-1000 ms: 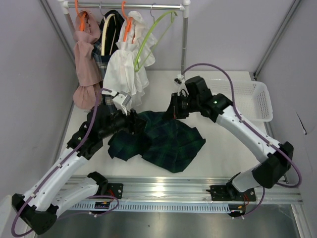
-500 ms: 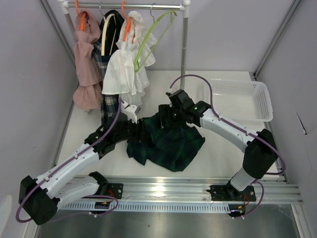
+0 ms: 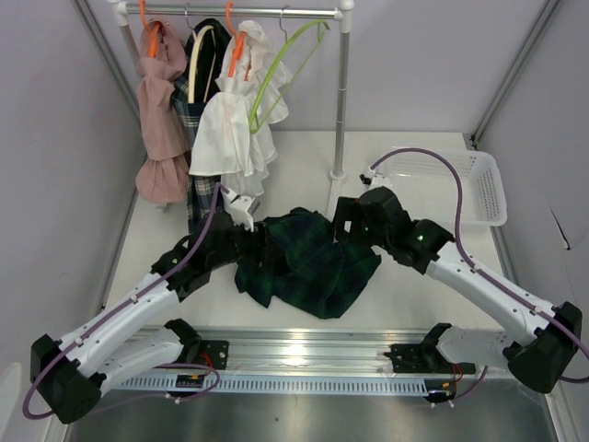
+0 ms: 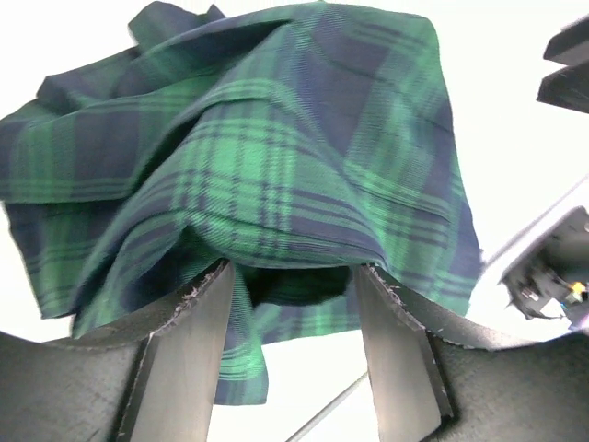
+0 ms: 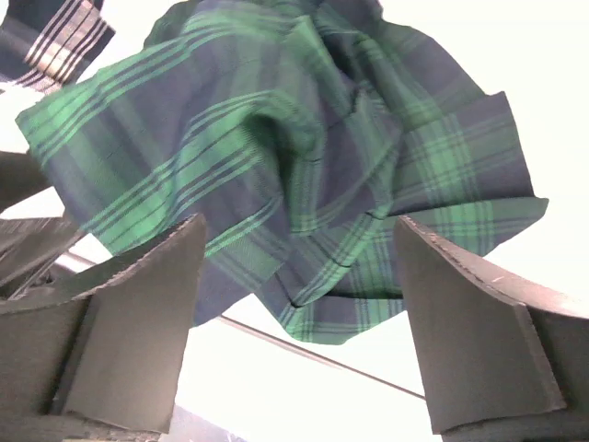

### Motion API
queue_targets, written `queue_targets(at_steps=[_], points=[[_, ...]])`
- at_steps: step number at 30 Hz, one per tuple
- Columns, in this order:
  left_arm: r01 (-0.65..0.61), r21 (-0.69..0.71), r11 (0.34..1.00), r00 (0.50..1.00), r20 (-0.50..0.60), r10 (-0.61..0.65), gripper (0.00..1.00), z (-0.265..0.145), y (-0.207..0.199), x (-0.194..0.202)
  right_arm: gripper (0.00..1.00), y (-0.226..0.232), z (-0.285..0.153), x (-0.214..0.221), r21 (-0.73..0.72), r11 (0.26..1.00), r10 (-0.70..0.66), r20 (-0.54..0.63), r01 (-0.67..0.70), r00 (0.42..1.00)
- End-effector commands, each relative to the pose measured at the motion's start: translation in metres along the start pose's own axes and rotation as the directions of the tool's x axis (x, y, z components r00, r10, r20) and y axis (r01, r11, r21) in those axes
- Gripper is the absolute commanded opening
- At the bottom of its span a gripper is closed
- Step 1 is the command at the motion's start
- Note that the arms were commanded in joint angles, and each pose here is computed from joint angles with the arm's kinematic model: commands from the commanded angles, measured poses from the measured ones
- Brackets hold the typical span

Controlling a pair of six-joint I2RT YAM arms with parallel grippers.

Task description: Place the skirt on the hanger

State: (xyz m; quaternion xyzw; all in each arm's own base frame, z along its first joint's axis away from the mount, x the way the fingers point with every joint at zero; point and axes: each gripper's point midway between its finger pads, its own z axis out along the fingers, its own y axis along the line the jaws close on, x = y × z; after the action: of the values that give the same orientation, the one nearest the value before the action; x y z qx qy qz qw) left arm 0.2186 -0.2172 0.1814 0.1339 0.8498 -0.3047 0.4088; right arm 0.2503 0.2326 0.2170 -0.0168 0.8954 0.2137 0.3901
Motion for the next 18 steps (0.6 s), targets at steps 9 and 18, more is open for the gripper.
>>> queue_targets(at_steps=[9, 18], points=[[-0.002, 0.214, 0.977, 1.000, -0.001, 0.002, 0.64, -0.037, -0.056, 0.015, 0.75, 0.016, 0.017, 0.009, -0.059, 0.998, 0.029, -0.025, -0.031, 0.999], [-0.007, 0.176, 0.984, 0.998, -0.063, 0.019, 0.67, -0.022, -0.065, 0.056, 0.69, 0.044, 0.038, 0.029, -0.138, 0.990, 0.013, -0.104, -0.028, 0.995]])
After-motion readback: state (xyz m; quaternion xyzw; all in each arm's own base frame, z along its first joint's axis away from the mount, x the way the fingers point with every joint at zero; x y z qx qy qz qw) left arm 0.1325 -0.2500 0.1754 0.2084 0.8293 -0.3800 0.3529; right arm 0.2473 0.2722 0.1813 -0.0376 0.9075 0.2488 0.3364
